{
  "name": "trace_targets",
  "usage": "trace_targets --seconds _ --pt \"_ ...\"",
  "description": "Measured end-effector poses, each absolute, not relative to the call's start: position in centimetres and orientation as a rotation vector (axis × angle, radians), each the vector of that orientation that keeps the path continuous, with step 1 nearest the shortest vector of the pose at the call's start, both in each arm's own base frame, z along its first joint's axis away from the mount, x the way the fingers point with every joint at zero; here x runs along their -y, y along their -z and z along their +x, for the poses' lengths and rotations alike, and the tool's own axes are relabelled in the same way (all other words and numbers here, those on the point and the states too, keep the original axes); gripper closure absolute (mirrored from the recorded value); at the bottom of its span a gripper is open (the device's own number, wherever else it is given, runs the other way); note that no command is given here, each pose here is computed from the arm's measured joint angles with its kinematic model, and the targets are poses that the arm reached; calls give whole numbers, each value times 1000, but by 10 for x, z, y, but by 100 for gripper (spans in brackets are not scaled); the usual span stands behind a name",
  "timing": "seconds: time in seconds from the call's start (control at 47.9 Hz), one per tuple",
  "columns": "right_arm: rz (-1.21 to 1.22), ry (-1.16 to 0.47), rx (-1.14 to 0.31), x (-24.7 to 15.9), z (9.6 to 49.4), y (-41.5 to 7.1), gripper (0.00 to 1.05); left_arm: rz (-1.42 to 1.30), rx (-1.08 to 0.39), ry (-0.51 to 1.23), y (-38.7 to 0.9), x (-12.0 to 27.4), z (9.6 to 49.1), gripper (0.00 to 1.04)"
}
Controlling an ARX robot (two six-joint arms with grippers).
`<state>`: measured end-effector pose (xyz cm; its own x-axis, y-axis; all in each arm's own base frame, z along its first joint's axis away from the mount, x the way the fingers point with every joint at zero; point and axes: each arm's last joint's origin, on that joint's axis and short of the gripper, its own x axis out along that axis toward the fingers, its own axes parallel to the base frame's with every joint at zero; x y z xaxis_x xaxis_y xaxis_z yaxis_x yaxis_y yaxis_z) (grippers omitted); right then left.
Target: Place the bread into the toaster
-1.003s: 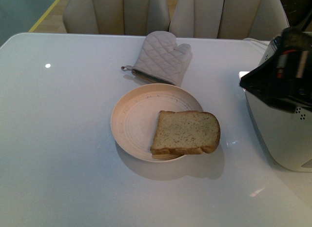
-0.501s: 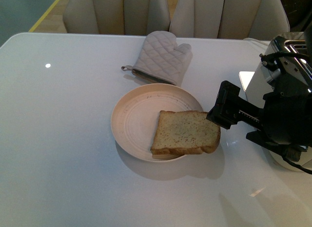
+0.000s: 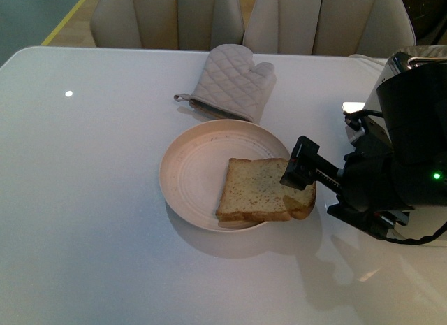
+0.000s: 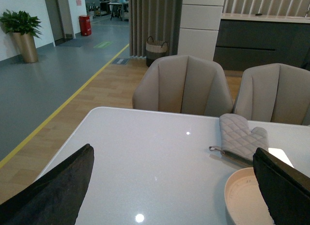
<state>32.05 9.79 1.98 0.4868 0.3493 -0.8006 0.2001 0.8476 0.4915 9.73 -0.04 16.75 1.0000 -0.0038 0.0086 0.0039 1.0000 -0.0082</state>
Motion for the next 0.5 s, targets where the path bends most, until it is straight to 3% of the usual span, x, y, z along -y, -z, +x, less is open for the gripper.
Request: trace_targets --seconds 0.292,0.501 --pt "589 -98 -1092 -103 338 -2 10 -8 8 4 -167 0 97 7" --pt "594 -113 -1076 -106 347 -3 39 -8 8 4 -167 0 97 7"
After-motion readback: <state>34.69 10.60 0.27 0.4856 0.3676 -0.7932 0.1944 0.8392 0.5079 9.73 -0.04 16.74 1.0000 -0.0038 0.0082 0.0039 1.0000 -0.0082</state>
